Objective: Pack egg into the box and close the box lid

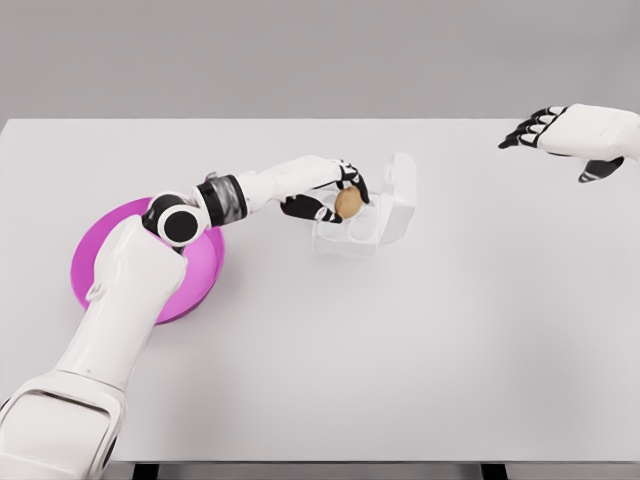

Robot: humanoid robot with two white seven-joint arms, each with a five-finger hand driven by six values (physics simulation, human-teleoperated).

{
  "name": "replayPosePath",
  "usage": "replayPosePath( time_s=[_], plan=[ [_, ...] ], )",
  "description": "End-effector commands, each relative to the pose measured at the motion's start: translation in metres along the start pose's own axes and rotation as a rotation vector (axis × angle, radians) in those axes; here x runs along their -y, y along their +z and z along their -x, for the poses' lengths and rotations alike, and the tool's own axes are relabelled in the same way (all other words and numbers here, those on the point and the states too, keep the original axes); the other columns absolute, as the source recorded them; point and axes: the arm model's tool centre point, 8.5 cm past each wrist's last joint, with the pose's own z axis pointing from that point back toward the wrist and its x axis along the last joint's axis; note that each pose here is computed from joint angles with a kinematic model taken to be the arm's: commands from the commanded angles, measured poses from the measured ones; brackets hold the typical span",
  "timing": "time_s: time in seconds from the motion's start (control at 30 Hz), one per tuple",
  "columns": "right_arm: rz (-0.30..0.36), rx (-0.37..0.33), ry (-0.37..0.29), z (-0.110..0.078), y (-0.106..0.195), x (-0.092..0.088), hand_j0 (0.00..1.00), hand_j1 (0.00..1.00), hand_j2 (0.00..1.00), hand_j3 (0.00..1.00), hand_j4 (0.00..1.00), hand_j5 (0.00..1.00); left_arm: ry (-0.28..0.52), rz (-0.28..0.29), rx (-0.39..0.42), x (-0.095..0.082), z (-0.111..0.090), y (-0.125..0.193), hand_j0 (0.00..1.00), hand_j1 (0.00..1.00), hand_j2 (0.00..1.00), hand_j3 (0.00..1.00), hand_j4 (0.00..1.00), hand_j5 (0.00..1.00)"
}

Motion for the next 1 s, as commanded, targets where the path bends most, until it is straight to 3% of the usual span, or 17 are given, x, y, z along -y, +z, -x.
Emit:
replayPosePath(
  time_s=[0.0,0.33,0.97],
  plan=[
    [0.003,-0.001,-0.004,0.0004,0.0002,0.0005,1.0,1.0,1.0,1.0,1.0,1.0,0.013,-0.005,0.0,0.0004,0.001,0.0002,0.57,0.57,0.57,0.57,0.57,0.57],
    [0.0,-0.002,-0.007,0.0005,0.0011,-0.0005,1.0,1.0,1.0,1.0,1.0,1.0,0.012,-0.006,0.002,0.0001,0.0002,-0.0004,0.66,0.66,0.66,0.66,0.66,0.66],
    [0.001,0.001,-0.004,-0.0001,0.0008,0.0004,1.0,1.0,1.0,1.0,1.0,1.0,0.013,-0.007,0.003,0.0005,-0.0001,-0.0003,0.75,0.75,0.75,0.75,0.75,0.75]
  ],
)
